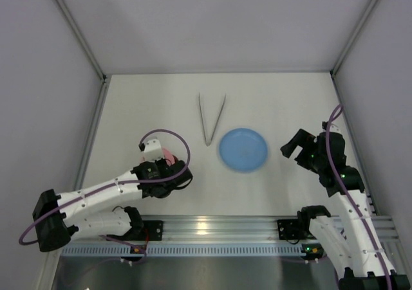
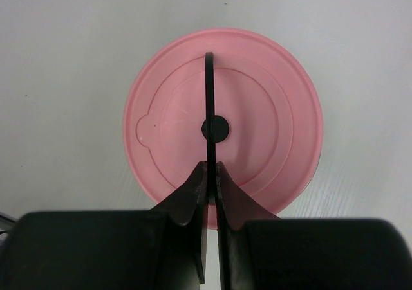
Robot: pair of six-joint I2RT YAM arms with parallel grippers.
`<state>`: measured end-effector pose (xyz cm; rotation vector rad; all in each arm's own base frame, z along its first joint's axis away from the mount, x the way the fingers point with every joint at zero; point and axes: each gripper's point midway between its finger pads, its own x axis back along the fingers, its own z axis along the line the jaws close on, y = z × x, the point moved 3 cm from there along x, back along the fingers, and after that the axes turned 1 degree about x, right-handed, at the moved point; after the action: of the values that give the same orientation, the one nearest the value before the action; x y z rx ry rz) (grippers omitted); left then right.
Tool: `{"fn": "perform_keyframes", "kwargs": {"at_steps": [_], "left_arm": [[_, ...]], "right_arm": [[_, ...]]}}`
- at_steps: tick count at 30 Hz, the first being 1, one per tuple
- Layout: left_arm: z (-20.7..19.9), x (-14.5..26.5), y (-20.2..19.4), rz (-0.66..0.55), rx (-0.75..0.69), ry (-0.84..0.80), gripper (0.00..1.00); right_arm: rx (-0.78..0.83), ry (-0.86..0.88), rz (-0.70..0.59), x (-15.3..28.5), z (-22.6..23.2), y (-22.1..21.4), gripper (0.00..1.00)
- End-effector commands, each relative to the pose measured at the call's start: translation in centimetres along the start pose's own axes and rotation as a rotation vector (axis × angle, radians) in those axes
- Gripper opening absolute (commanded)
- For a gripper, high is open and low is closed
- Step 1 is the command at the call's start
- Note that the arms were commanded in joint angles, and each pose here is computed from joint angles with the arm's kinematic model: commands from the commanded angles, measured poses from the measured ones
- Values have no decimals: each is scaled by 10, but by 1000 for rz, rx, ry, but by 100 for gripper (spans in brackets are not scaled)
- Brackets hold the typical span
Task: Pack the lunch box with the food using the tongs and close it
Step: Close the box lid on the packing box.
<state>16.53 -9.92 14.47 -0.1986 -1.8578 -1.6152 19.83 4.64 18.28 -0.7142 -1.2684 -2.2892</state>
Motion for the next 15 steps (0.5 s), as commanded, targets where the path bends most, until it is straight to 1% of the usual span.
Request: {"fn": "perform_keyframes", "kwargs": {"at_steps": [1, 2, 4, 15], "left_arm": [[-17, -7, 2, -3, -29, -33, 1], [-19, -9, 0, 5, -55, -28, 1], [-24, -13, -4, 22, -62, -31, 1], [-30, -27, -20, 75, -80, -42, 2]], "right_arm": [[5, 45, -60, -4, 8, 14, 96], [6, 43, -60, -4, 8, 14, 96], [8, 41, -59, -4, 7, 14, 96], [8, 42, -53, -7, 6, 10, 96]]}}
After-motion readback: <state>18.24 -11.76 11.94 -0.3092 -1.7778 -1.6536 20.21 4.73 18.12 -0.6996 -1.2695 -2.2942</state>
